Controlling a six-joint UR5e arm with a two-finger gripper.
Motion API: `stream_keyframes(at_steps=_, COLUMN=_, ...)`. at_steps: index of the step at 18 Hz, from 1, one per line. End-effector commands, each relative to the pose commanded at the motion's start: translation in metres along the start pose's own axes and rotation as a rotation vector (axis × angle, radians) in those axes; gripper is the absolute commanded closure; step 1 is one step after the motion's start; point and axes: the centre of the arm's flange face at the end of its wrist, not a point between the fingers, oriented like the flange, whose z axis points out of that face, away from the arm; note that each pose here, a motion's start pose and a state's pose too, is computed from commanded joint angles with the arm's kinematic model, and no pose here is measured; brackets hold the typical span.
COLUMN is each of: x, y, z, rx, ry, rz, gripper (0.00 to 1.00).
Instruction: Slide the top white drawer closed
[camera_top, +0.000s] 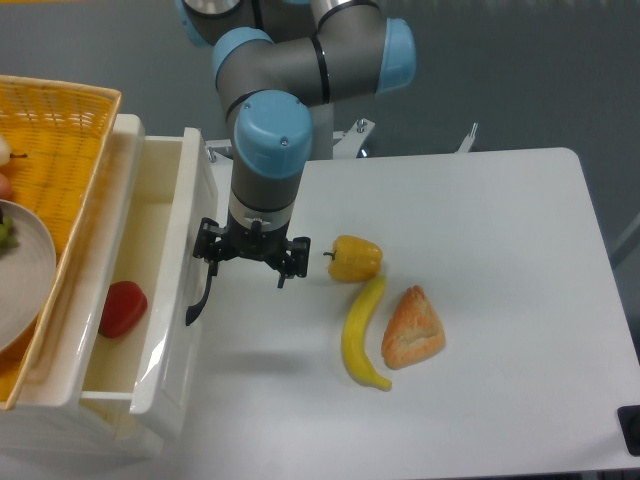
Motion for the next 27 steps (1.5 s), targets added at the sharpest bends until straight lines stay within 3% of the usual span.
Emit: stream_keyframes(at_steps=27, x=0.047, y=-0.003, z=-0.003, rx=0.010, ry=0.006, rz=0.022, gripper=0.00)
